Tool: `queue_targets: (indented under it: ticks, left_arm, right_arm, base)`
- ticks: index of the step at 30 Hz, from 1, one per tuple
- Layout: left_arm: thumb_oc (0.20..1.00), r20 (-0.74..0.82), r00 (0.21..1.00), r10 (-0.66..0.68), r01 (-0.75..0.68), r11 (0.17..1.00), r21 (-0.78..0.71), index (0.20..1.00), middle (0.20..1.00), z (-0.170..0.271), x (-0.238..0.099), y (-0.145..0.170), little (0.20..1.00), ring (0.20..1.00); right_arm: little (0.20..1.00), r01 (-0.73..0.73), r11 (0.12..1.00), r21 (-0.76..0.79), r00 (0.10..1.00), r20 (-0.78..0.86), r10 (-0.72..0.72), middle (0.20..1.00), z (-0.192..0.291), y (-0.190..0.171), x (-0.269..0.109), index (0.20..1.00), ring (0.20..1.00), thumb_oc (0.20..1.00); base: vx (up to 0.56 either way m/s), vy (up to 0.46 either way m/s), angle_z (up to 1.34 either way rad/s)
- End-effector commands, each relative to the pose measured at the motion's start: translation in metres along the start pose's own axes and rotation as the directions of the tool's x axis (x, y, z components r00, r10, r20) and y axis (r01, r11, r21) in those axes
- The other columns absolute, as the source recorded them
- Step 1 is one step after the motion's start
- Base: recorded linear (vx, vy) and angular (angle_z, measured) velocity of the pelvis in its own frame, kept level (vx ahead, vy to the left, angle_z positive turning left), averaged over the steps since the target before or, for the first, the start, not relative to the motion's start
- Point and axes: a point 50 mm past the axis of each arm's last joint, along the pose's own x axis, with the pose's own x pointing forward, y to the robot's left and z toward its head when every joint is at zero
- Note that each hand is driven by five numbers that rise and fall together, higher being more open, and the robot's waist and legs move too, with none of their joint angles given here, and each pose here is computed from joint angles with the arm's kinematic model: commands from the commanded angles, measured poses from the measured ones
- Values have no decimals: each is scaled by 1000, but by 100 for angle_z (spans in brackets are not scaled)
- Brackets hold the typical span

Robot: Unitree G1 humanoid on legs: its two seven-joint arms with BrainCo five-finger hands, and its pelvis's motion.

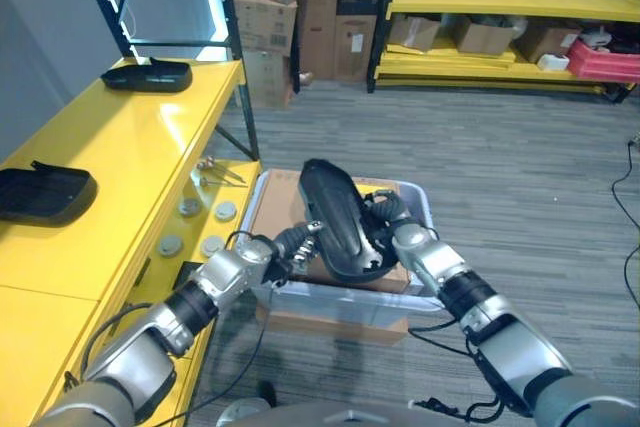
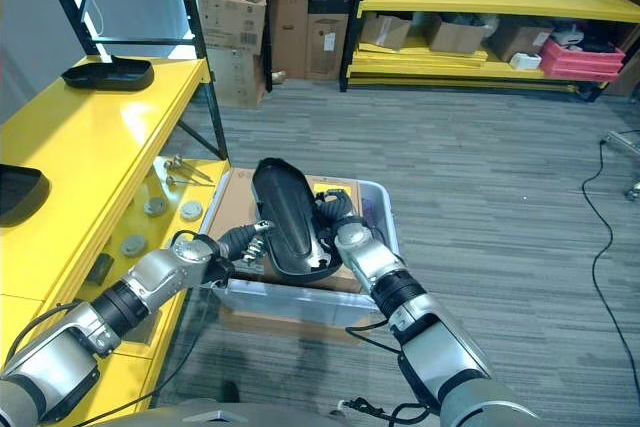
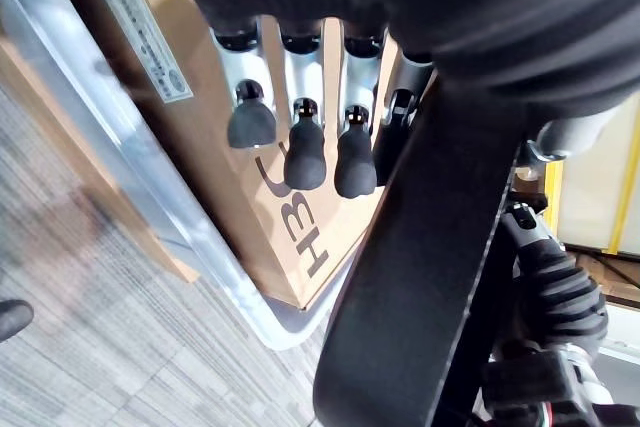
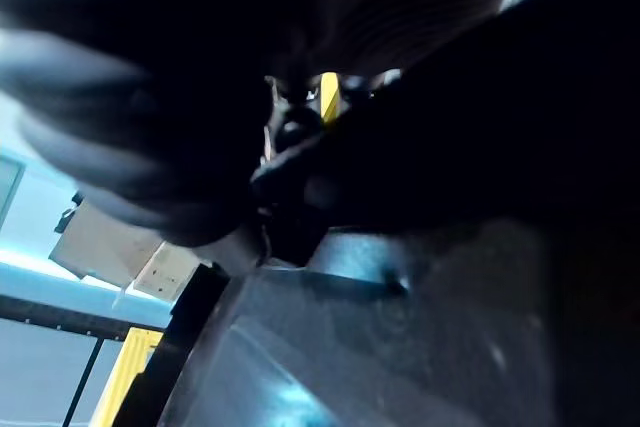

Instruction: Move parts from the plastic box to the shelf.

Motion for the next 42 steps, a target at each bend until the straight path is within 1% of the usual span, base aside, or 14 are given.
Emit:
queue_targets:
  ticks: [1, 4, 7, 10, 16, 23, 27, 30, 32, 34, 36, 38, 40, 42]
  left_arm:
    - [200, 296, 921, -254, 244, 967, 70, 200, 200, 91, 4, -61, 200, 200]
    - [200, 335, 909, -247, 253, 967, 24, 200, 200, 98, 1, -61, 200, 200]
    - [200, 381, 898, -220, 256, 966, -46, 200, 200, 107, -5, -56, 200, 200]
    - [200, 416, 897, -147, 217, 968, -126, 200, 200, 110, -9, -40, 200, 200]
    - [200, 463, 885, -56, 155, 971, -179, 200, 200, 107, -14, -21, 200, 200]
    - [200, 515, 853, 85, 57, 965, -254, 200, 200, 97, -26, 6, 200, 200]
    - [200, 550, 801, 235, -56, 945, -323, 200, 200, 87, -41, 31, 200, 200]
    - [200, 615, 689, 384, -139, 902, -408, 200, 200, 67, -73, 66, 200, 200]
    - [200, 620, 671, 405, -162, 897, -411, 200, 200, 63, -79, 72, 200, 200]
    - [200, 631, 626, 458, -214, 879, -426, 200, 200, 51, -99, 85, 200, 200]
    - [200, 634, 596, 493, -252, 865, -434, 200, 200, 45, -109, 91, 200, 200]
    - [200, 657, 533, 534, -326, 845, -423, 200, 200, 39, -129, 99, 200, 200]
    - [200, 674, 500, 543, -349, 839, -417, 200, 200, 40, -139, 103, 200, 200]
    - [200, 712, 492, 502, -341, 863, -373, 200, 200, 45, -147, 104, 200, 200]
  right_arm:
    - [1000, -94, 979, 182, 989, 130, 70, 1000, 50, 28, 5, 1000, 1000, 1000]
    - [1000, -79, 952, 297, 988, 151, 35, 1000, 60, 25, 5, 1000, 1000, 1000]
    - [1000, -22, 909, 417, 983, 173, -55, 1000, 71, 12, 5, 1000, 1000, 1000]
    - [1000, 36, 842, 538, 964, 204, -172, 1000, 85, -18, 4, 1000, 1000, 1000]
    - [1000, 68, 772, 632, 921, 259, -293, 1000, 93, -58, -3, 1000, 1000, 1000]
    - [1000, 29, 758, 652, 891, 326, -315, 1000, 85, -87, -21, 1000, 1000, 1000]
    - [1000, 71, 775, 629, 908, 280, -310, 1000, 50, -95, -31, 1000, 1000, 1000]
    - [1000, 148, 775, 614, 949, 133, -286, 1000, -24, -92, -48, 1000, 1000, 1000]
    - [1000, 161, 777, 609, 957, 96, -274, 1000, -38, -90, -52, 1000, 1000, 1000]
    - [1000, 216, 775, 594, 972, -55, -228, 1000, -83, -78, -64, 1000, 1000, 1000]
    - [1000, 226, 786, 575, 974, -140, -177, 1000, -110, -64, -72, 1000, 1000, 1000]
    - [1000, 204, 806, 556, 963, -261, -64, 1000, -144, -40, -84, 1000, 1000, 1000]
    - [1000, 187, 821, 539, 951, -309, -14, 1000, -162, -27, -91, 1000, 1000, 1000]
    - [1000, 187, 834, 520, 933, -360, 15, 1000, -183, -14, -102, 1000, 1000, 1000]
  base:
    - [0, 5, -3]
    - [0, 0, 0]
    - [0, 0, 0]
    - [0, 0, 0]
    - [0, 0, 0]
    - [-19, -4, -6]
    - [-21, 5, -9]
    - [-8, 33, -16]
    - [-13, 27, -12]
    - [-38, 33, -9]
    - [-37, 36, -2]
    - [-38, 40, 1]
    - [-8, 3, 2]
    - [-10, -35, 34]
